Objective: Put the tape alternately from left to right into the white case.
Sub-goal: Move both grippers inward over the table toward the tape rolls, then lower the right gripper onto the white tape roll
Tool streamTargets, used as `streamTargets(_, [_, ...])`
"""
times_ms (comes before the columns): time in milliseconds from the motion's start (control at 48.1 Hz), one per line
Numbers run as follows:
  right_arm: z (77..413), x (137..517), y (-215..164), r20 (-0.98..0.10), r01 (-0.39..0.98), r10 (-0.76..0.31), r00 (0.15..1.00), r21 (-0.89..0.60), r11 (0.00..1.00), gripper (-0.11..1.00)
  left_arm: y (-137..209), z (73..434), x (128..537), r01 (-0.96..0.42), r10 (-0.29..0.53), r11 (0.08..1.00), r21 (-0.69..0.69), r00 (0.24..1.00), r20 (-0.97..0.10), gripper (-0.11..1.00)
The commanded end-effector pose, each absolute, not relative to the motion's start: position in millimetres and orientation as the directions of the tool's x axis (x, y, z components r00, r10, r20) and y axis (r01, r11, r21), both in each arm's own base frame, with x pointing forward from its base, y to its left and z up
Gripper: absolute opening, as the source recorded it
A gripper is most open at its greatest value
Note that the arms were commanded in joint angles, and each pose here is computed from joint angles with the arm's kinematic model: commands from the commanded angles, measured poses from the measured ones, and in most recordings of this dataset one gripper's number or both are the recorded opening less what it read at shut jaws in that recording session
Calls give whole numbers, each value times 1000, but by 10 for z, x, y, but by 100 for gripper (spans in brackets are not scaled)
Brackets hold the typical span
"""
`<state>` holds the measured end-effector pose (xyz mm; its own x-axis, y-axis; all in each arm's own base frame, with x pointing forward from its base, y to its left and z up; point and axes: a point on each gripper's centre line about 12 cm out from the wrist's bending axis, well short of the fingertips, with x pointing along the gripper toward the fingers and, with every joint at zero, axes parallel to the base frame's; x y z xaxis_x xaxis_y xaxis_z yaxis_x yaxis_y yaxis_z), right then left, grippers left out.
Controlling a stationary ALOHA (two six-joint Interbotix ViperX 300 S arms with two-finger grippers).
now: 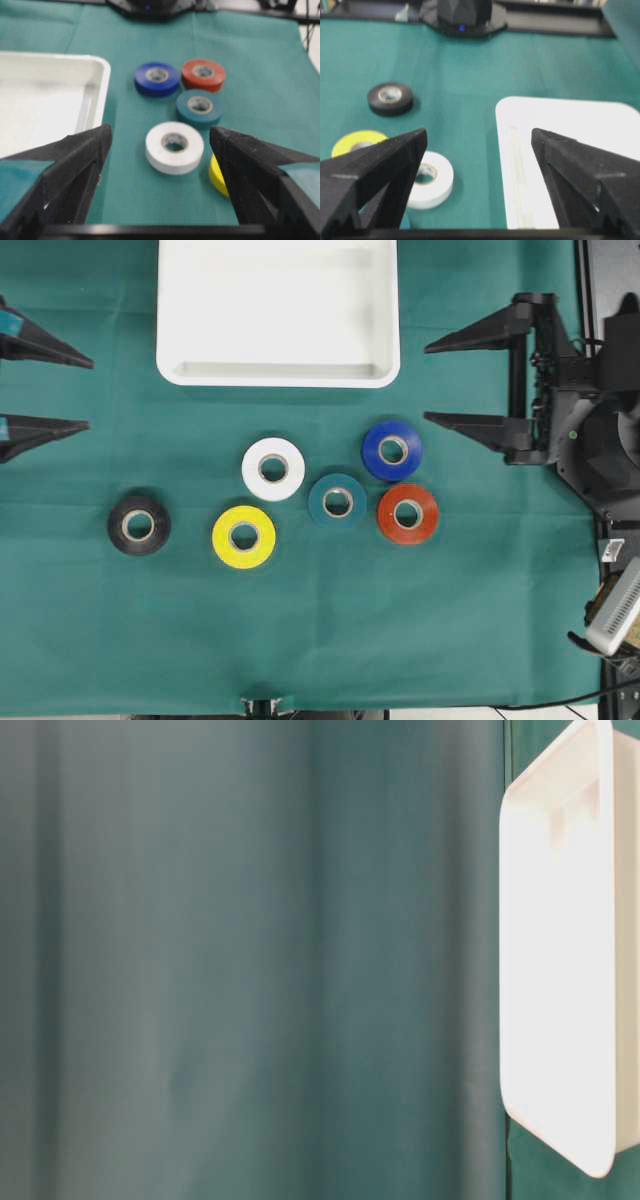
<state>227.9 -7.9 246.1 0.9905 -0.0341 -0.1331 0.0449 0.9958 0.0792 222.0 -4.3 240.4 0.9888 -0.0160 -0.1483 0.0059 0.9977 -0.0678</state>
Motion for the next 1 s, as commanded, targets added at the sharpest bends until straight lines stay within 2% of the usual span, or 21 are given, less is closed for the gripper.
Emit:
streamTargets(0, [2518,2373,-90,-139,49,-37,990,81,996,81,-52,2470,2318,8,-19,998,-69,989,-150,93])
streamTargets(416, [2321,2649,-100,-270,59,-36,962,79,995,81,-64,2200,2661,-4,-20,998,-67,938,-346,92])
streamTargets(977, [2031,3023,-27,-398,41,-7,917,75,996,81,-71,1955,2929,-12,-18,998,-65,894,-448,92])
